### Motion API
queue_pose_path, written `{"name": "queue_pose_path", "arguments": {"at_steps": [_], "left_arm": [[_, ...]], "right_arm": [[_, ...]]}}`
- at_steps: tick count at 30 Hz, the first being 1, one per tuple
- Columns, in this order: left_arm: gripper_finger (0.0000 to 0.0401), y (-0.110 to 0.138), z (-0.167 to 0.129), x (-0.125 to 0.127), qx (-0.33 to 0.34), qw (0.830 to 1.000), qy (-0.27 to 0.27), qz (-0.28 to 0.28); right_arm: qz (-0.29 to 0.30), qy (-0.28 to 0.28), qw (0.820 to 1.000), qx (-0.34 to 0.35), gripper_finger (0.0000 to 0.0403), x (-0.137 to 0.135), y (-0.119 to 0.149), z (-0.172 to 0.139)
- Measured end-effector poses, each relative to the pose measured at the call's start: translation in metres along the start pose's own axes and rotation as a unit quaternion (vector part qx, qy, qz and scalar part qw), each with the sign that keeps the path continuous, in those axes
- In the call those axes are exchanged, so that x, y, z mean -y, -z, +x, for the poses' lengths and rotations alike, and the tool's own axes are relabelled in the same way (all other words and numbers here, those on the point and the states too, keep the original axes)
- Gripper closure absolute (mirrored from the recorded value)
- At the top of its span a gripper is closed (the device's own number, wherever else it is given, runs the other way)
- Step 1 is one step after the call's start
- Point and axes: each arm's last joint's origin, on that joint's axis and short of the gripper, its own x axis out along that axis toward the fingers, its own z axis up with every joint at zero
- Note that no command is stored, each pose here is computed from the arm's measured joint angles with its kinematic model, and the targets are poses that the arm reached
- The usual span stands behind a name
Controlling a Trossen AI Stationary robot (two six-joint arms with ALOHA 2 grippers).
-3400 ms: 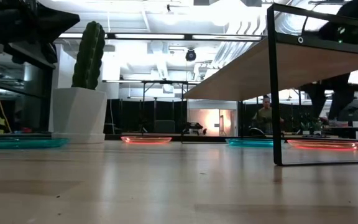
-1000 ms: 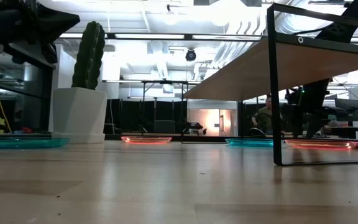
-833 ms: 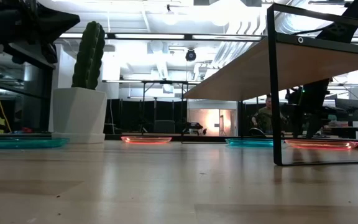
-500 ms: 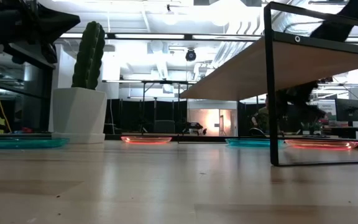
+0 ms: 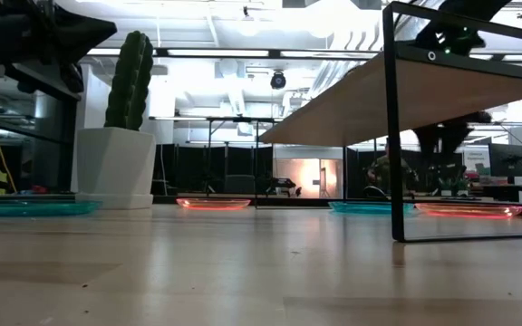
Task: Place and stack plates onto a shelf
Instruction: Put the top right orange plate on the shelf
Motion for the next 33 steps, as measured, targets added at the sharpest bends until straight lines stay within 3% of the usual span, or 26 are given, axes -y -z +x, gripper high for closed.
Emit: {"name": "queue_pose_path", "arguments": {"at_steps": [4, 19, 25, 33], "left_arm": [[0.0401, 0.001, 0.0, 0.0, -0.004, 1.0, -0.001, -0.004], [0.0401, 0.001, 0.0, 0.0, -0.007, 1.0, -0.002, -0.004], [0.0401, 0.002, 0.0, 0.0, -0.007, 1.0, -0.002, -0.003], [0.0401, 0.002, 0.0, 0.0, -0.007, 1.0, -0.002, -0.012]], "right_arm": [[-0.008, 0.049, 0.999, -0.018, 0.0242, -0.004, 0.02, 0.006], [-0.014, 0.068, 0.997, -0.033, 0.0242, -0.01, 0.073, 0.028], [-0.007, 0.048, 0.999, -0.02, 0.0242, -0.004, 0.09, 0.031], [-0.032, -0.03, 0.999, 0.017, 0.0242, -0.006, 0.1, 0.018]]}}
